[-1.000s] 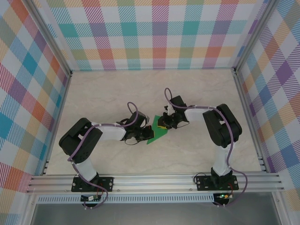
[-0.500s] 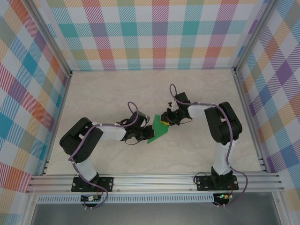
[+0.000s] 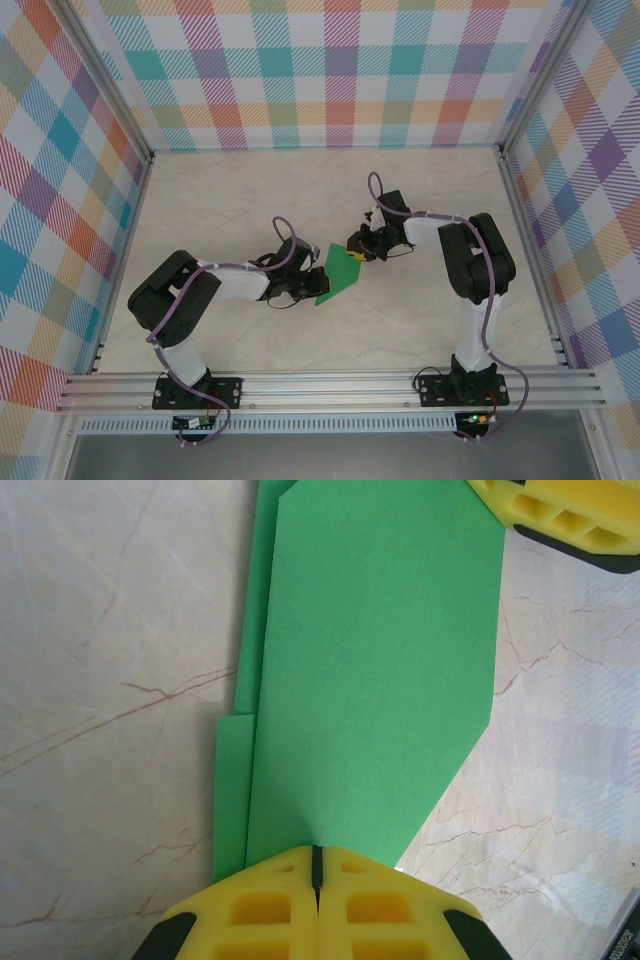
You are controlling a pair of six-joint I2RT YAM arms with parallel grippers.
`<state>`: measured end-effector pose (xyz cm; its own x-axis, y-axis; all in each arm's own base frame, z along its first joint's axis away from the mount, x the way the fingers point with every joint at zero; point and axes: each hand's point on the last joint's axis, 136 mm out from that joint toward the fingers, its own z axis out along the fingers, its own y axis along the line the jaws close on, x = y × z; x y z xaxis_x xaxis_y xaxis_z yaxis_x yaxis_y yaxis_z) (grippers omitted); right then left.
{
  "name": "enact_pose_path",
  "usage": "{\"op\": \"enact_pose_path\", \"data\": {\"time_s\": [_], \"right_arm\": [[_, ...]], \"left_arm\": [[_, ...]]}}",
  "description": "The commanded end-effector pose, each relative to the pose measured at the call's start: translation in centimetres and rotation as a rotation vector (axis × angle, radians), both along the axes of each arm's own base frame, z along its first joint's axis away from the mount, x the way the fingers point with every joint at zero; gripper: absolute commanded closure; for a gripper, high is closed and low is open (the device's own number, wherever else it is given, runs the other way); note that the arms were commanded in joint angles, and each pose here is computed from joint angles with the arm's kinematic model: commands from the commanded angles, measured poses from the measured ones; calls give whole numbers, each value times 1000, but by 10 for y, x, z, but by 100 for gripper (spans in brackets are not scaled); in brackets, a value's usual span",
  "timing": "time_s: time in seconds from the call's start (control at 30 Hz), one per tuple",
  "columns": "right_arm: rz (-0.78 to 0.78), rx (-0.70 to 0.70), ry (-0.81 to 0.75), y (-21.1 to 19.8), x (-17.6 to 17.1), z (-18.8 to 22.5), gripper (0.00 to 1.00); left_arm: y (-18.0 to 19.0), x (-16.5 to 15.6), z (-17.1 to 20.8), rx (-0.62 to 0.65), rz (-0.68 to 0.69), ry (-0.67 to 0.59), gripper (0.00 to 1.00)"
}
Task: Fold a paper plane with a square sheet of paper (pick it up from the middle)
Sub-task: Fourth fold the wing at the center of the table.
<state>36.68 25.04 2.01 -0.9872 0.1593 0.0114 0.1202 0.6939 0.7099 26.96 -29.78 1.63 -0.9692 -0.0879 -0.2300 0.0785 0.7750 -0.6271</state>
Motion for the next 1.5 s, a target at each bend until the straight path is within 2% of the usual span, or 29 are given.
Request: {"op": "enact_pose_path", "data": {"time_s": [0.0, 0.23, 0.5, 0.63, 0.83, 1.07, 1.47], "right_arm": [[-107, -97, -38, -35, 31, -18, 80], [-125, -98, -31, -41, 46, -15, 80], [-112, -126, -79, -49, 49, 10, 78], [-91, -46, -103, -41, 44, 28, 78], [-58, 61, -157, -24, 23, 58, 80], [3, 79, -110, -4, -10, 39, 90], [80, 55, -97, 33, -41, 25, 93]], "left_arm": [[56, -48, -69, 260, 22, 201, 100], [56, -47, -68, 259, 23, 201, 100], [55, -47, -67, 251, 23, 199, 100], [53, -45, -65, 248, 23, 195, 100], [48, -42, -63, 234, 19, 194, 100], [44, -38, -58, 217, 23, 186, 100], [47, -39, -55, 228, 27, 179, 100]]}}
